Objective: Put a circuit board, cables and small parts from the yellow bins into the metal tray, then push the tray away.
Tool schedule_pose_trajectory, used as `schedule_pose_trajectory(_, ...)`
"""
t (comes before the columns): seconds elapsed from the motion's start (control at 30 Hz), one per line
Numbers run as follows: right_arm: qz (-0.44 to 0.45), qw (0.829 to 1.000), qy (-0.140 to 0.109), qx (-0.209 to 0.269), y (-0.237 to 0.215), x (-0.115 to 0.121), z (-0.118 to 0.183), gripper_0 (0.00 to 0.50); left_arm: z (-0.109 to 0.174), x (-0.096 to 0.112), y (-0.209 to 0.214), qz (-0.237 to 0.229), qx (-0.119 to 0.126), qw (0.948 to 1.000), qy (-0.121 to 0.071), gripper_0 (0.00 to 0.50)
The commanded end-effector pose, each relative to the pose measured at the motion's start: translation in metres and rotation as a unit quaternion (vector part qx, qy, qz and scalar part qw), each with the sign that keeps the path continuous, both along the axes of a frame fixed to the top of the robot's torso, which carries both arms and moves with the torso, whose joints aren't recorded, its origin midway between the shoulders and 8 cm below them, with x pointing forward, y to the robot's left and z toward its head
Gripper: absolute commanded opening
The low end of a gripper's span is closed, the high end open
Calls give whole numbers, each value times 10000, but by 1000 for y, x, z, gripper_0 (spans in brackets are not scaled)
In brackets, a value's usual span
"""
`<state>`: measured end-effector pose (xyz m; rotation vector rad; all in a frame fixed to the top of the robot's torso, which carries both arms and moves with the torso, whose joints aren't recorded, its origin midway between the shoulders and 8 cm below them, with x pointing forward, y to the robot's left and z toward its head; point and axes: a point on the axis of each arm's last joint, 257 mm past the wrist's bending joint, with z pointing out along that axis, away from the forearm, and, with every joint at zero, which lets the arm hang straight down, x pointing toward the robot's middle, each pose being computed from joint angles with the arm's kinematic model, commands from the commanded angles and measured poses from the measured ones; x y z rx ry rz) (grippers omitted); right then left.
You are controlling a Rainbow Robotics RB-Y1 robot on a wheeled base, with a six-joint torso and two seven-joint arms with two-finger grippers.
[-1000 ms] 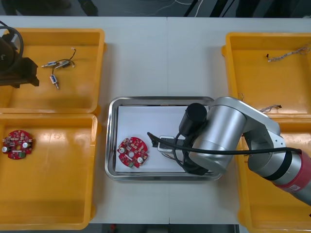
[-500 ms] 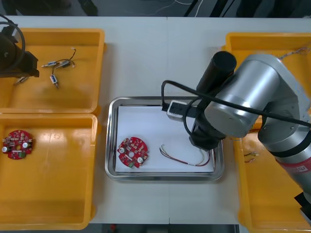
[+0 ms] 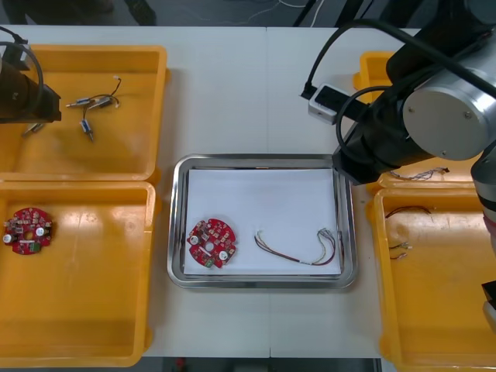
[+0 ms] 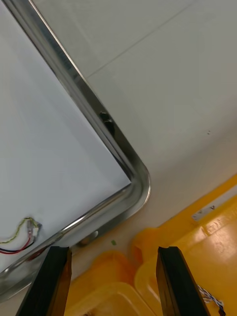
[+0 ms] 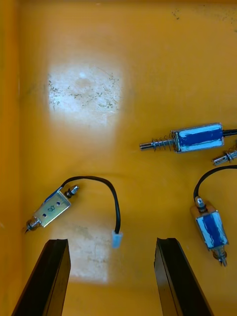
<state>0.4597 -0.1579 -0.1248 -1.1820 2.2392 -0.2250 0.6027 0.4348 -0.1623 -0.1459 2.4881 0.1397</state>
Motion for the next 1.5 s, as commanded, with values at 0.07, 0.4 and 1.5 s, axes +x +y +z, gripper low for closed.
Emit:
schedule_pose_trajectory(0.07, -741, 9958, -508, 192, -43, 22, 46, 500, 19, 22, -19, -516, 334, 9978, -237, 500)
schedule_pose_trajectory(0.4, -2102, 9736, -716, 535, -110, 42, 69, 500, 11, 23, -17, -565, 550, 9967, -178, 458)
schedule_pose_trajectory(1.5, -4936, 8484, 745, 1761, -257, 62, 27, 500, 19, 10, -39, -676, 457, 9967, 45, 0)
